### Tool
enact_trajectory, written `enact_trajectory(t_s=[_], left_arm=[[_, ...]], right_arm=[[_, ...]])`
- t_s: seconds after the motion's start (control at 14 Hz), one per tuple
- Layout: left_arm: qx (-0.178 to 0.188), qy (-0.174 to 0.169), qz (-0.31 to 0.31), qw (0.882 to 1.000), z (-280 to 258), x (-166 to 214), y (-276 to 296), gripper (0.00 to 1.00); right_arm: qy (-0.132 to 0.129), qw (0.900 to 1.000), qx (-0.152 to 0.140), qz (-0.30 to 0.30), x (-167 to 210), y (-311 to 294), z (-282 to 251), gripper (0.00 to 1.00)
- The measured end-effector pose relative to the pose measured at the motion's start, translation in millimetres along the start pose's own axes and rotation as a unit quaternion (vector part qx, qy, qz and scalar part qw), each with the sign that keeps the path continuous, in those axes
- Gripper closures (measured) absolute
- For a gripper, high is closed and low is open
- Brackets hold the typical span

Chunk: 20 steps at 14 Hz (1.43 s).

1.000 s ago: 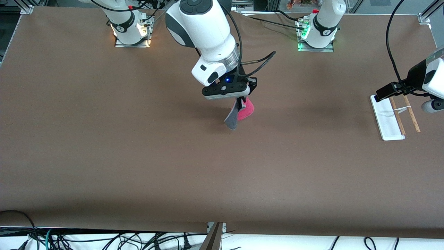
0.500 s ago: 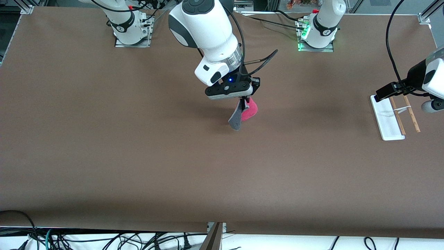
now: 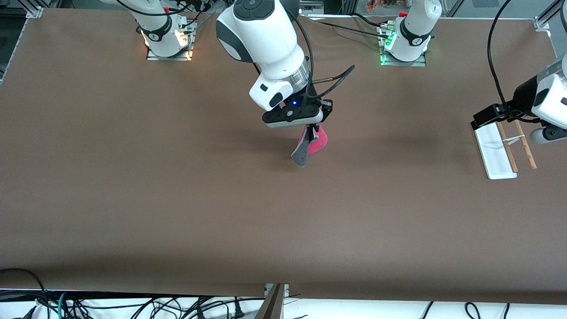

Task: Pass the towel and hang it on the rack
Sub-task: 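Hold the towel with the right gripper while the left gripper reaches it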

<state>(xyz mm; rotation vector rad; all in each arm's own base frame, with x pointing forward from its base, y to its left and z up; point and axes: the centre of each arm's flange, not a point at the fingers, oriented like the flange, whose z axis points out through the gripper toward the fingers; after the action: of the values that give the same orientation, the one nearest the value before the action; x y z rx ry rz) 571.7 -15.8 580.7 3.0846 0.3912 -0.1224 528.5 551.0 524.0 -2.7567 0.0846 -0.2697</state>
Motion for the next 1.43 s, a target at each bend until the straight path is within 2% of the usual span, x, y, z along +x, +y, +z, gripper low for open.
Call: enact_trajectory(t_s=[0.21,0.43,0.5,0.64,0.86,1.0,1.29,1.43], left_arm=[[0.006,-0.017,0.034,0.999,8.7,-12.2,35.3,0.0],[0.022,-0.068,0.057,0.996,64.9,-3.4,65.6,0.0],[0.019,-0.083,0.068,0.994,84.2,3.2,70.7,0.0],[-0.026,-0.097,0.112,0.989,108.1,13.2,82.9,0.0],[-0.102,-0.08,0.145,0.981,129.2,18.2,100.0,0.0],[-0.129,-0.054,0.199,0.97,152.6,11.7,121.7,0.0],[-0.203,-0.011,0.281,0.938,211.7,-17.7,164.8,0.0],[-0.224,0.013,0.328,0.918,234.5,-33.8,178.7,0.0]], right_arm=[[0.0,1.0,0.0,0.0,-0.8,-0.6,0.1,0.98],[-0.001,1.0,0.001,-0.002,-3.0,-2.5,0.3,0.98],[-0.001,1.0,0.001,-0.002,-3.8,-3.1,0.3,0.98],[-0.001,1.0,0.001,-0.003,-4.6,-3.9,0.1,0.98],[-0.001,1.0,0.001,-0.003,-4.8,-4.2,-0.5,0.98],[0.0,1.0,0.002,-0.003,-4.8,-4.5,-1.5,0.98],[0.001,1.0,0.003,-0.003,-4.8,-5.0,-2.7,0.98],[0.001,1.0,0.003,-0.003,-4.8,-5.0,-2.8,0.98]])
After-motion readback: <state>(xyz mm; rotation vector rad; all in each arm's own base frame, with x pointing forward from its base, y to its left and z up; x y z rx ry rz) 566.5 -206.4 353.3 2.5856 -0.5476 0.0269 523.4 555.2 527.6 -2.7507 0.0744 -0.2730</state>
